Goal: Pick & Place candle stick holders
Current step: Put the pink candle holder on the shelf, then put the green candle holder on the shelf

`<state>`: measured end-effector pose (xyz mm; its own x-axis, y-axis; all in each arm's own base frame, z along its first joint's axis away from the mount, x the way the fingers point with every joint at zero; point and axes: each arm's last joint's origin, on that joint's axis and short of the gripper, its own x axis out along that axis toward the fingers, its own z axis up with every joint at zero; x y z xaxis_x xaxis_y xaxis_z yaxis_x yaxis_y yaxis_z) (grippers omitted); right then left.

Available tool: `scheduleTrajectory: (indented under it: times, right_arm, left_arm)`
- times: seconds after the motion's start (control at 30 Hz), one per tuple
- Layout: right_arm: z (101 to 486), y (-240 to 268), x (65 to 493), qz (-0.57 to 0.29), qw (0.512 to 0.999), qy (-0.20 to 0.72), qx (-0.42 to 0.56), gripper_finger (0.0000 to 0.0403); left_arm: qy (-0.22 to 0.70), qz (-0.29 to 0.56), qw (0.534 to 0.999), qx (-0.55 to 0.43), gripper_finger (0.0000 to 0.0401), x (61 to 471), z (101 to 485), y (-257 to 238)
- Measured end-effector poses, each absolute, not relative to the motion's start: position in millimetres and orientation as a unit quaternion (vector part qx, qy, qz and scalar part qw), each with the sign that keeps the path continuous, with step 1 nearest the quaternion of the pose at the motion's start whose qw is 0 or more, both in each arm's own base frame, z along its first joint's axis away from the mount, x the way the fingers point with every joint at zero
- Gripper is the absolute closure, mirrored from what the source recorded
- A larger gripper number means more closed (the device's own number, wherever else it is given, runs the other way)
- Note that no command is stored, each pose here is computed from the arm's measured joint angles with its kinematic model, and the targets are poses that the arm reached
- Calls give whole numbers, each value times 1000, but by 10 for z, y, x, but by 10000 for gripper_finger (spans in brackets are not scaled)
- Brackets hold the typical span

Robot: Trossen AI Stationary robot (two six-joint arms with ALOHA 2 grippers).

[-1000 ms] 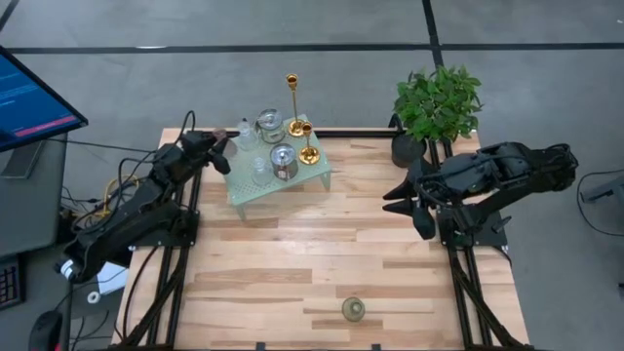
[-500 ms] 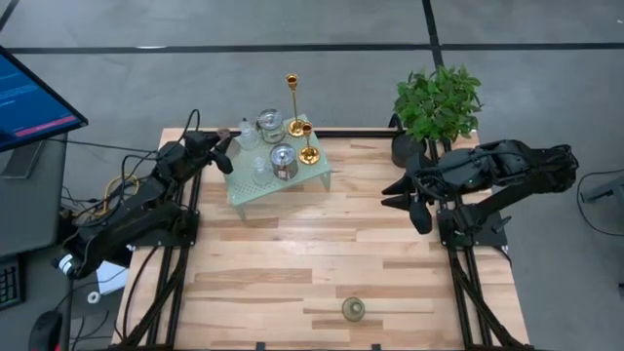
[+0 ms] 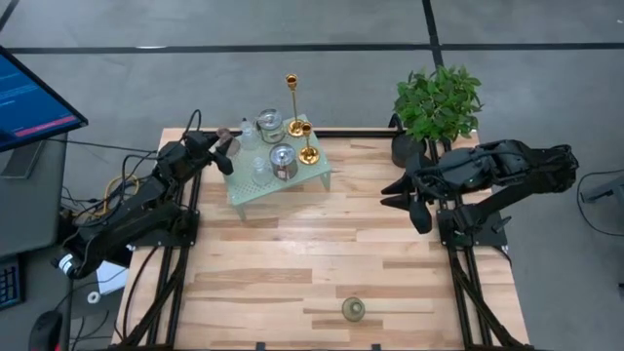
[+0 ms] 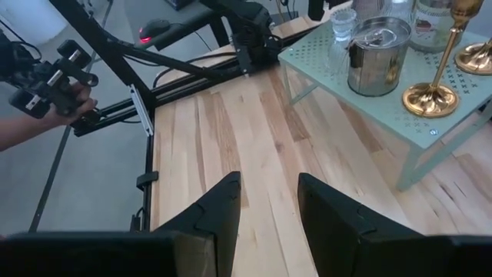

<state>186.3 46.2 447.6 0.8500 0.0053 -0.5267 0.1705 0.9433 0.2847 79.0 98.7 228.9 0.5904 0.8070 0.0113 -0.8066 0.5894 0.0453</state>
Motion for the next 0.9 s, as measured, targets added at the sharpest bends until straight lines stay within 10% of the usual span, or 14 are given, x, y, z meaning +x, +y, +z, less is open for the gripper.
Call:
scheduleTrajectory:
  times: [0.9]
  right_arm:
    - [4488,471,1871,-28,951,267,156,281]
  left_arm:
    - [88,460,883,6,142,699,2561,887]
